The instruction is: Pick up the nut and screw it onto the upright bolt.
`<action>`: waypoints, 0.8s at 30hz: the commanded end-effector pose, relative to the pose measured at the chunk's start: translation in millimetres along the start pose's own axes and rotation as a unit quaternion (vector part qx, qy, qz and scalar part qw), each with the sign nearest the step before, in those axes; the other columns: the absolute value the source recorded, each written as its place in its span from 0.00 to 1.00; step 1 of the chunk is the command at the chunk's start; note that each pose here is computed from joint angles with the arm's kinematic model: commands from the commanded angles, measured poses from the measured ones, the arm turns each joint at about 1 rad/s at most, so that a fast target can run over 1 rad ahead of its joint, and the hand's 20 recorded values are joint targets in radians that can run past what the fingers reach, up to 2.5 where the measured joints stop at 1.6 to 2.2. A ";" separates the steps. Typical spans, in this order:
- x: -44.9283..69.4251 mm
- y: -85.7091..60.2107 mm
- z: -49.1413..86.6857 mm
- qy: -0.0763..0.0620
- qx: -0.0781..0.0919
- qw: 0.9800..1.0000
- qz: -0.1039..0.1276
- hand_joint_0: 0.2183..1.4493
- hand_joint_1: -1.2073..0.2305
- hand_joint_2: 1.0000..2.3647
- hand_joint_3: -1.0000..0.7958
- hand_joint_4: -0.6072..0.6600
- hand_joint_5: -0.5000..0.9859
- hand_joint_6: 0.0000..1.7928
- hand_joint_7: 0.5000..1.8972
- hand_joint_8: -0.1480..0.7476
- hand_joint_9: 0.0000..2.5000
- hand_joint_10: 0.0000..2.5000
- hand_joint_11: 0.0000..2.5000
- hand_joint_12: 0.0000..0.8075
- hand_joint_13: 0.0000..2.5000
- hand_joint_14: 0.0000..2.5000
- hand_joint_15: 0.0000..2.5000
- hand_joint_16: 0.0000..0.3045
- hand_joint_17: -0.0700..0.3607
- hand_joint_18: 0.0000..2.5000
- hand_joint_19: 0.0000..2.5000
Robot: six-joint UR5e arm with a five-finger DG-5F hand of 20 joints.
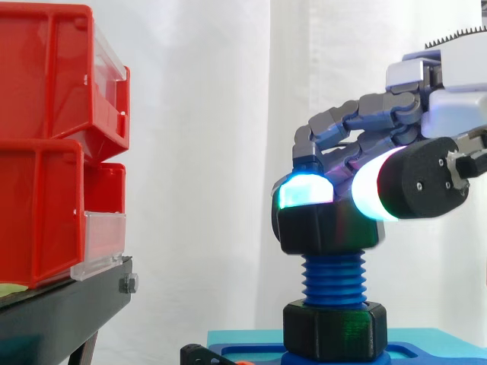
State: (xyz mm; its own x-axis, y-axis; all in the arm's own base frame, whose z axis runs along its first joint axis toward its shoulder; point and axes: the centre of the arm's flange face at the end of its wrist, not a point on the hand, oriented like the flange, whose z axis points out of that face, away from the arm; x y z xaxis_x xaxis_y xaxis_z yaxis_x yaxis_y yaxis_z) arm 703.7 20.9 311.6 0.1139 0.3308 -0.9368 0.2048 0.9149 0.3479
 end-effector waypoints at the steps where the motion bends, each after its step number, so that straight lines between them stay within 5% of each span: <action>1: 4.5 -5.2 -2.1 0.005 0.002 1.000 -0.003 0.30 0.39 0.00 0.29 0.68 0.24 0.31 0.57 0.51 0.21 0.00 0.00 0.41 0.20 0.00 0.02 0.14 0.39 0.17 0.05; 5: 15.1 -11.4 -5.8 0.001 0.001 1.000 0.006 0.30 0.39 0.00 0.29 0.69 0.24 0.31 0.57 0.51 0.22 0.00 0.00 0.41 0.20 0.00 0.02 0.14 0.39 0.17 0.05; 7: 14.5 -8.9 -4.3 -0.008 -0.003 1.000 0.013 0.30 0.39 0.00 0.29 0.68 0.24 0.31 0.57 0.51 0.22 0.00 0.00 0.41 0.20 0.00 0.02 0.14 0.39 0.17 0.05; 24: 13.9 -9.3 -3.7 -0.010 -0.004 1.000 0.013 0.30 0.39 0.00 0.29 0.68 0.24 0.31 0.57 0.51 0.22 0.00 0.00 0.41 0.20 0.00 0.02 0.14 0.39 0.17 0.05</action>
State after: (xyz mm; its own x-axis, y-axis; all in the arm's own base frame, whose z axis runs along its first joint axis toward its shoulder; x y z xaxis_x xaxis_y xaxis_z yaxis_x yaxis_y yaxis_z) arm 699.7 17.8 295.1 0.1377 0.3501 -0.9265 0.1937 0.9079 0.3719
